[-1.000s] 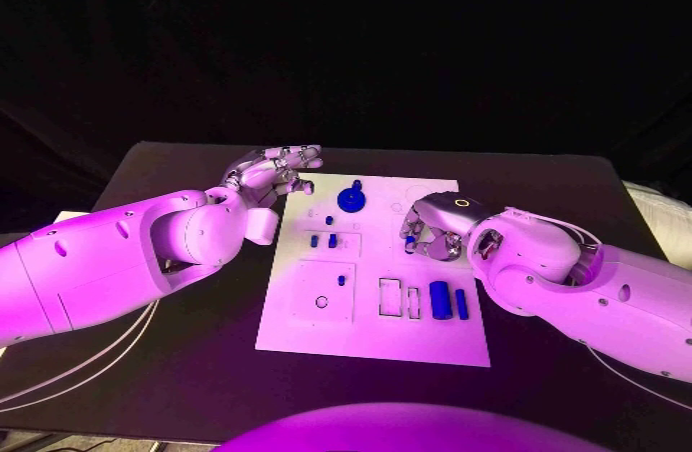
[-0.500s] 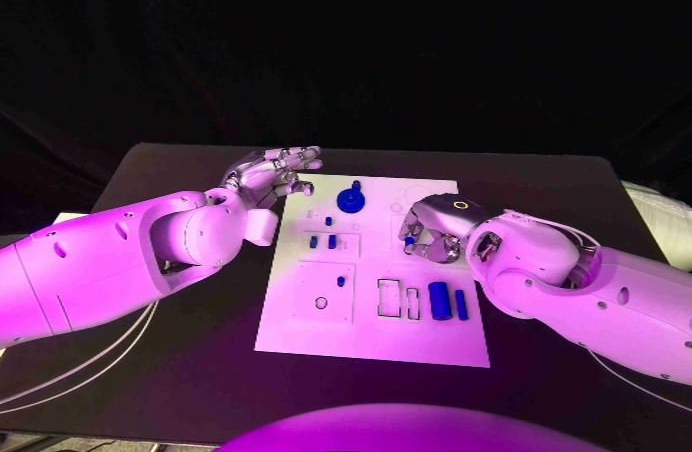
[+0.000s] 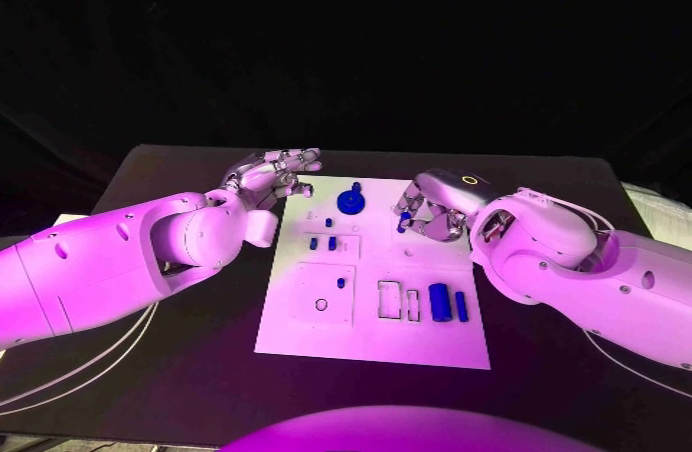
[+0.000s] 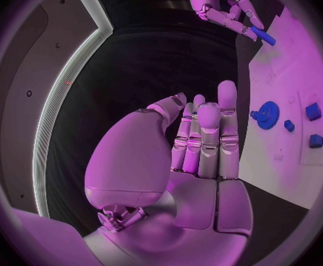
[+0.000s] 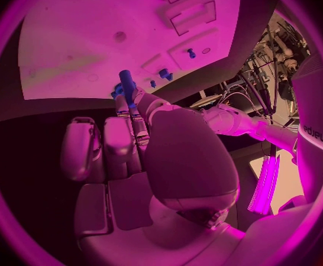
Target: Assemble the parts on the task board
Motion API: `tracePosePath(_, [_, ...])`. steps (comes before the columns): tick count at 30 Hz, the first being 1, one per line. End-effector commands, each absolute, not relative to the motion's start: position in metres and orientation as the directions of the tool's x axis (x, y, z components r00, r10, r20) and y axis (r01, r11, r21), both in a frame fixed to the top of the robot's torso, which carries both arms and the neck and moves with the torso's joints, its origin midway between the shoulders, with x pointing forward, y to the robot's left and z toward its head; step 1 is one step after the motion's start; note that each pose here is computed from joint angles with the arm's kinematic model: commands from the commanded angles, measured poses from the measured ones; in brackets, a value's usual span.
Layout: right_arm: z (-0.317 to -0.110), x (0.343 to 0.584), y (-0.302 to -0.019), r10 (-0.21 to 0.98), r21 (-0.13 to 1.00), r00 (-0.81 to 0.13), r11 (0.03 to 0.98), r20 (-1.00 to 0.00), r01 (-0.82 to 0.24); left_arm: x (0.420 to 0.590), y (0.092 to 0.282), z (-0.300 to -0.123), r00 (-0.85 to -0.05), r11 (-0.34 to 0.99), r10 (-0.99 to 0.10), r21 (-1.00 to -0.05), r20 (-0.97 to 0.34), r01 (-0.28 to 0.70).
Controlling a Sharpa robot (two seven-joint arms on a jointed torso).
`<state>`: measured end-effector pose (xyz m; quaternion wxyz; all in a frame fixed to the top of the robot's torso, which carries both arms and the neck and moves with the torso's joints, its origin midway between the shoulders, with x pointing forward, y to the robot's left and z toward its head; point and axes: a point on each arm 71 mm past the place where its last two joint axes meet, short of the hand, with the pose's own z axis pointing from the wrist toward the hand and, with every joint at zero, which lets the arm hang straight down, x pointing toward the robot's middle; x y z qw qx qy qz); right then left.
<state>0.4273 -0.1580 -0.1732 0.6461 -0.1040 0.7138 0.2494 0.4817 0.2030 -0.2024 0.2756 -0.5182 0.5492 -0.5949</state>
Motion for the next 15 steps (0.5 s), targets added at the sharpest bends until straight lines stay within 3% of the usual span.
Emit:
tracePosePath(1, [-0.172,0.423,-0.148,0.222,0.277,-0.168,0.835,-0.960,-0.476,0.481,0.199,-0.201,-0.332,-0.250,-0.887,-0.938,0.321,-0.240])
tracePosePath(9, [-0.192,0.392,-0.103,0.315,0.424,-0.286,0.717,-0.905,-0.553,0.481,0.195,-0.201,-0.340,-0.251,-0.883,-0.937,0.325,-0.242])
tracePosePath(15, [-0.202,0.377,-0.080,0.330,0.475,-0.343,0.661,-0.879,-0.581,0.480,0.193,-0.201,-0.345,-0.253,-0.880,-0.937,0.327,-0.243])
